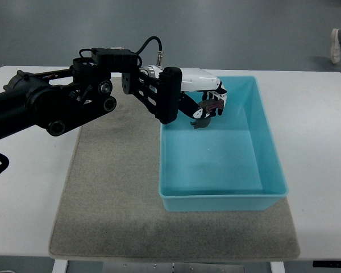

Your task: Place brown hippo in blue box with left hand

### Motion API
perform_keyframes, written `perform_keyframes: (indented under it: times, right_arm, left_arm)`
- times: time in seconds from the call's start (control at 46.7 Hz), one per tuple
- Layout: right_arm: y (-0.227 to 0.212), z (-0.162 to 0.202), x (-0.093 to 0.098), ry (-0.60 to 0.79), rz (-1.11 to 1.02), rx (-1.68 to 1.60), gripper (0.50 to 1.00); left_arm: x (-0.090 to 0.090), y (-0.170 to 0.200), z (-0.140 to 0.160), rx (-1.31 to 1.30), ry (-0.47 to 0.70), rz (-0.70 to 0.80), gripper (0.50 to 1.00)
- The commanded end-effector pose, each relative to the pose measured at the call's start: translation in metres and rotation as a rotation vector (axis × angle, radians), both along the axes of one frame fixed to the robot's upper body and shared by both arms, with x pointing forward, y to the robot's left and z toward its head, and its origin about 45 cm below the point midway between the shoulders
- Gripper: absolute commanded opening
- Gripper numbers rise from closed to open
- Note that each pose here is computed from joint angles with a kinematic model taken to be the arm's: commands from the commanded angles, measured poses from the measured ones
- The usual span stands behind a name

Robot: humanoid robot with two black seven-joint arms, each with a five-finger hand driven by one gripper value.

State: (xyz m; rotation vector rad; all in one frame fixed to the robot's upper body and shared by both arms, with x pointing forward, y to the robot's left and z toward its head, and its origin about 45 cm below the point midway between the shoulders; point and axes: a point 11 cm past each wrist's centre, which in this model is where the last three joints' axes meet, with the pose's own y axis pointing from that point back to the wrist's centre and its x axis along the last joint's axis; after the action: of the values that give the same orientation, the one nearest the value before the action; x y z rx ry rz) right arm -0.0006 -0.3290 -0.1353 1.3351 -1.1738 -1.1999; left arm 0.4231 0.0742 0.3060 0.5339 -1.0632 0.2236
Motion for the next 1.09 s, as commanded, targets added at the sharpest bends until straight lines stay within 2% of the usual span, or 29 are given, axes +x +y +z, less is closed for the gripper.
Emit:
perform_keyframes:
  times: [0.0,0.021,0.043,0.064,0.086,0.128,0.428,0.642,0.963,1.006,1.07]
  right_arm:
    - [0.0,0.0,0.0,0.0,0.0,0.0,0.936]
    - [0.0,0.0,0.0,0.0,0.0,0.0,0.936]
    - [0.0,0.0,0.0,0.0,0.0,0.0,0.936]
    - [0.0,0.0,0.0,0.0,0.0,0.0,0.936]
    - [0.0,0.0,0.0,0.0,0.0,0.0,0.936]
    - [0.0,0.0,0.0,0.0,0.0,0.0,0.936]
    - [0.0,0.0,0.0,0.0,0.0,0.0,0.936]
    - [0.0,0.0,0.0,0.0,0.0,0.0,0.936]
    - [0.0,0.0,0.0,0.0,0.0,0.0,0.936]
    - [0.0,0.0,0.0,0.0,0.0,0.0,0.936]
    - [0.0,0.0,0.0,0.0,0.0,-0.001,0.936]
  left_arm:
    - [-0.002,0.0,-0.005,0.002,0.011,-0.001,0.516]
    - [-0.002,0.0,-0.006,0.002,0.013,-0.001,0.535]
    - [-0.003,0.0,-0.007,0.002,0.016,-0.002,0.576]
    - [-0.003,0.0,-0.009,0.001,0.019,-0.002,0.638]
    - [-0.004,0.0,-0.01,0.001,0.022,-0.001,0.679]
    - [-0.006,-0.002,-0.014,-0.002,0.032,-0.005,0.692]
    - [-0.008,-0.002,-0.02,-0.007,0.049,-0.002,0.707]
    - [-0.003,0.001,-0.016,-0.019,0.041,0.016,0.707]
    - [0.04,0.049,-0.003,-0.065,-0.007,0.213,0.716]
    - [0.045,0.058,-0.004,-0.07,-0.001,0.243,0.754]
    - [0.052,0.072,-0.002,-0.09,0.016,0.29,0.754]
